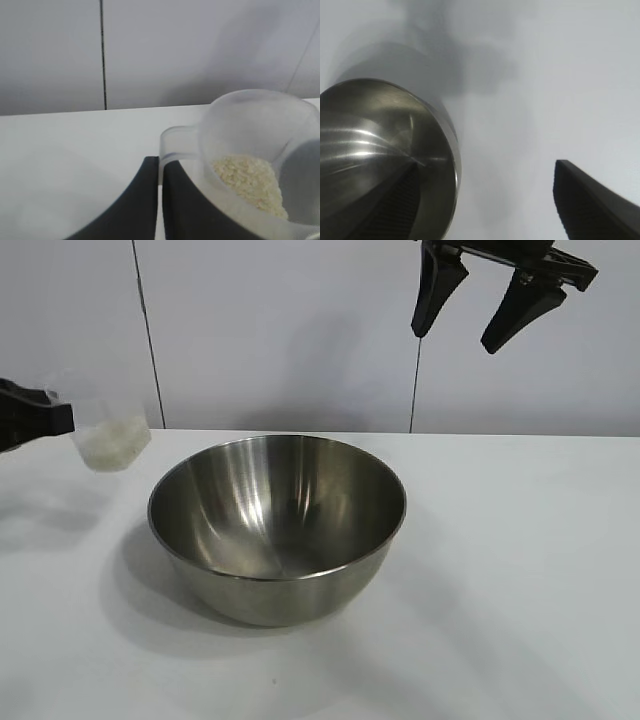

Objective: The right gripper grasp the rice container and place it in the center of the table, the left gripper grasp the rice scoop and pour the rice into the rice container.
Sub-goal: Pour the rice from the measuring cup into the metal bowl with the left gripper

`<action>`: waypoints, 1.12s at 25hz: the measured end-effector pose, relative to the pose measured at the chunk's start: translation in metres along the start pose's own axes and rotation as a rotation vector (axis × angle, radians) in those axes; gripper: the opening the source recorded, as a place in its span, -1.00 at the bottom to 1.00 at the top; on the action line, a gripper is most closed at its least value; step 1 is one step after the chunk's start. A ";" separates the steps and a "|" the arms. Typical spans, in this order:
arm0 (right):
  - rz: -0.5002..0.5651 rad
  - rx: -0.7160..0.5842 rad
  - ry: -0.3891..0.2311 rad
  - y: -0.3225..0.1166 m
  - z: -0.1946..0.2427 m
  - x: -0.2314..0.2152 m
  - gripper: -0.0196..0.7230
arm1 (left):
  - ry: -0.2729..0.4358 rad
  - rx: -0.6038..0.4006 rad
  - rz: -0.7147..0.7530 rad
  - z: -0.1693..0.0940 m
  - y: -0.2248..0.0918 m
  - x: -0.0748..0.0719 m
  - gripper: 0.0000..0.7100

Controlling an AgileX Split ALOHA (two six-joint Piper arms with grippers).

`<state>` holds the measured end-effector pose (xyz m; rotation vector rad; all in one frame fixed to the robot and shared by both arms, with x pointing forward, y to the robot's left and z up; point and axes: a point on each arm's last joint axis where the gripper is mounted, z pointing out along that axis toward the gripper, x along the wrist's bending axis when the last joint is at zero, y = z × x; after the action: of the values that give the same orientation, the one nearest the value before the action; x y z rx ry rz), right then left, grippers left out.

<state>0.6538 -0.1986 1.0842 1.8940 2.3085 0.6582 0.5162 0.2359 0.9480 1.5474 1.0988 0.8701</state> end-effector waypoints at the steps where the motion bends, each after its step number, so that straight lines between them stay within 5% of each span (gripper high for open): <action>1: 0.000 -0.002 0.000 0.000 0.000 0.000 0.44 | -0.031 0.011 0.025 -0.002 0.006 -0.006 -0.97; 6: 0.000 -0.011 0.000 0.001 0.000 0.000 0.44 | -0.188 0.036 0.129 -0.005 0.025 -0.046 -0.97; 12: 0.001 -0.023 0.001 0.002 0.000 0.000 0.44 | -0.271 0.042 0.358 0.006 0.030 -0.076 -0.97; 18: 0.001 -0.027 0.002 0.002 0.000 0.000 0.44 | -0.205 0.015 0.602 0.007 0.030 -0.091 -0.97; 28: 0.002 -0.031 0.002 0.003 0.000 0.000 0.44 | 0.050 -0.070 1.175 -0.004 0.052 -0.132 -0.97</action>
<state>0.6563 -0.1981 1.0853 1.8830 2.2848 0.6921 0.4808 0.1080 0.9989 2.0908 0.0638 1.6747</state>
